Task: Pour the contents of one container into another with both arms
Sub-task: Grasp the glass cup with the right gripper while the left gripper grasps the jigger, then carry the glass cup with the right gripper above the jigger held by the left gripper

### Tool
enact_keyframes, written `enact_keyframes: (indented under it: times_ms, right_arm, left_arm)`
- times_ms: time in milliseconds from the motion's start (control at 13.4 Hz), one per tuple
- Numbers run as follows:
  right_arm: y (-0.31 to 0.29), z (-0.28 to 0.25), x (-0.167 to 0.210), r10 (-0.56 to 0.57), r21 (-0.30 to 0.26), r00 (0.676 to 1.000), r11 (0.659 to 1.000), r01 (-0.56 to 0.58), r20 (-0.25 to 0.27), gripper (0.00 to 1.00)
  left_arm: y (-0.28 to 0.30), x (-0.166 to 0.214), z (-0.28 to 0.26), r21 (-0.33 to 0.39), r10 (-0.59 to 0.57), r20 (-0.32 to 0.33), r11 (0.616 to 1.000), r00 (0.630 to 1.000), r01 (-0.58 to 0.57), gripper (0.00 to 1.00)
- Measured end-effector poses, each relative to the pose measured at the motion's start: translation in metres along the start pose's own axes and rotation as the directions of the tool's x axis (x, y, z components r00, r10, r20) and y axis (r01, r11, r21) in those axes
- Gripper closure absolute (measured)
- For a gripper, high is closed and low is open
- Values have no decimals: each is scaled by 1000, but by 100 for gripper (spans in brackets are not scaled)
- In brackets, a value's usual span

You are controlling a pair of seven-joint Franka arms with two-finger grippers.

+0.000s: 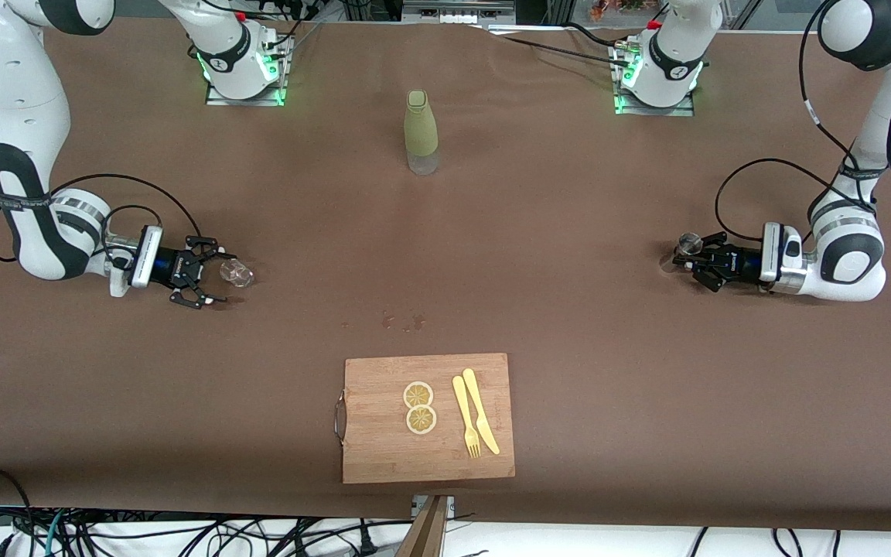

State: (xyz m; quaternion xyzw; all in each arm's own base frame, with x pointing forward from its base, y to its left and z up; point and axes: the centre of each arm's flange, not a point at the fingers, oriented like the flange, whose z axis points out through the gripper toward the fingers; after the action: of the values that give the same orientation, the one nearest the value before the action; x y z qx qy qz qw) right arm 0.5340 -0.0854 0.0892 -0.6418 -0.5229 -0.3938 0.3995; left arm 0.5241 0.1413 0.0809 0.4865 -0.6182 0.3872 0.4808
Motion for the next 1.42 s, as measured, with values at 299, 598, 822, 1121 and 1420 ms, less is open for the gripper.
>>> enact_keyframes:
  times_ms: [299, 598, 822, 1121, 1420]
  right_arm:
    - [-1, 15, -6, -6, -10, 1000, 1000, 6, -19, 0]
    - [-1, 27, -5, -5, -8, 999, 1000, 5, -32, 0]
    - [-1, 35, -3, -11, -8, 999, 1000, 10, -42, 7]
    - [-2, 40, -7, -38, -17, 998, 999, 38, -52, 32]
    - [-4, 43, -10, -42, -10, 997, 999, 42, -57, 65]
  left_arm:
    - [-4, 4, -5, 4, 6, 10, 1000, 1000, -6, 79]
    - [-14, 16, -5, 2, -9, 19, 1000, 1000, 9, 79]
    - [-34, 29, 19, 5, -29, -15, 1000, 999, 30, 79]
    - [-71, 53, 77, -7, -56, -72, 998, 996, 55, 79]
    - [-118, 83, 176, 2, -60, -71, 998, 996, 60, 79]
